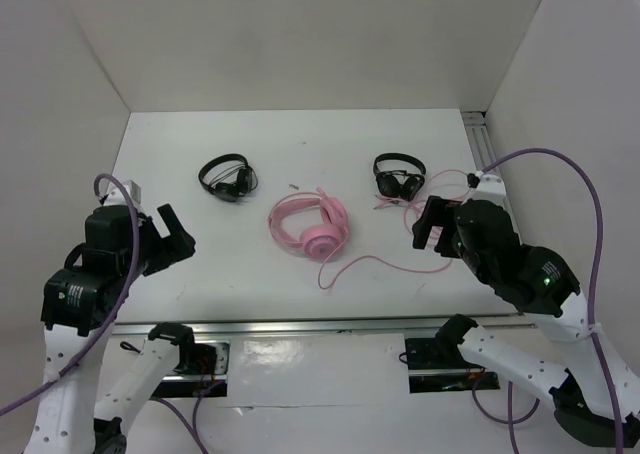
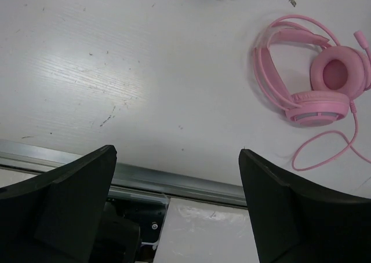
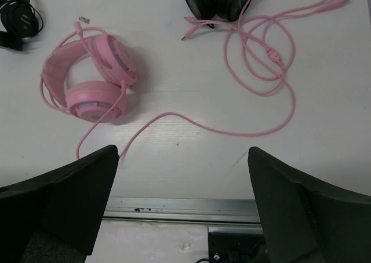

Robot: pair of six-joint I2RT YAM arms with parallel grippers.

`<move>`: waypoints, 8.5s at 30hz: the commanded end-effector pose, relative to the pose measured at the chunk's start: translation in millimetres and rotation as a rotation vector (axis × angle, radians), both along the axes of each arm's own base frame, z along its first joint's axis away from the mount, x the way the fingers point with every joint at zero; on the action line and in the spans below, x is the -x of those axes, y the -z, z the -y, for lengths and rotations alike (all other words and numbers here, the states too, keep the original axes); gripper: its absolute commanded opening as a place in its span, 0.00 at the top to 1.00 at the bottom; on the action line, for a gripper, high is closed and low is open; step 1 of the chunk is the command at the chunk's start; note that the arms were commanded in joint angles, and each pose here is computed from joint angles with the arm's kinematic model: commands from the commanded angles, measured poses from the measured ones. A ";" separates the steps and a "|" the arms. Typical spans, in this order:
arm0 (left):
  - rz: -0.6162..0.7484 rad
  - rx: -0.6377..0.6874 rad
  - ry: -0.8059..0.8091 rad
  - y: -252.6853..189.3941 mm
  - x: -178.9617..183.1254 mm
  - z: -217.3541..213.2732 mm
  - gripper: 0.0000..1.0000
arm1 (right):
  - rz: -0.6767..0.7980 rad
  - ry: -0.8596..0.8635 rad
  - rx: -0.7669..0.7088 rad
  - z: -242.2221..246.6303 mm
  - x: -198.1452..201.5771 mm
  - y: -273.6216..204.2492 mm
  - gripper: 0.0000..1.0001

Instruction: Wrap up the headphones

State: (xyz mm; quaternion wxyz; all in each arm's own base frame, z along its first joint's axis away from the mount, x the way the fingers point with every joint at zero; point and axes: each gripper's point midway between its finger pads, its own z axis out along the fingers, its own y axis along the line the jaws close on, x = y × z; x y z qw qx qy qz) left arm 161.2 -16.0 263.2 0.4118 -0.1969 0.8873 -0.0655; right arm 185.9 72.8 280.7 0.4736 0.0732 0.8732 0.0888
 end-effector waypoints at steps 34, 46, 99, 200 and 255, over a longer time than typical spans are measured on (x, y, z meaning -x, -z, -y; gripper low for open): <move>-0.207 0.053 0.365 154.1 -227.9 174.9 0.00 | 0.175 -0.635 -0.235 -112.8 12.5 -14.7 0.00; -0.336 -0.012 0.263 229.8 -218.8 160.2 0.00 | 0.202 -0.634 -0.243 -110.2 14.9 -22.9 0.00; 0.146 -0.099 -0.118 -135.9 -82.2 30.6 1.00 | 0.395 -1.203 -0.426 -262.3 -24.8 43.6 0.18; 0.415 -0.102 0.411 -164.4 -37.2 131.4 1.00 | 0.404 -1.113 -0.392 -281.2 -70.3 87.9 0.45; -0.320 -0.524 0.403 101.6 -109.6 131.3 1.00 | 0.453 -0.616 0.394 -179.6 -24.6 -39.4 1.00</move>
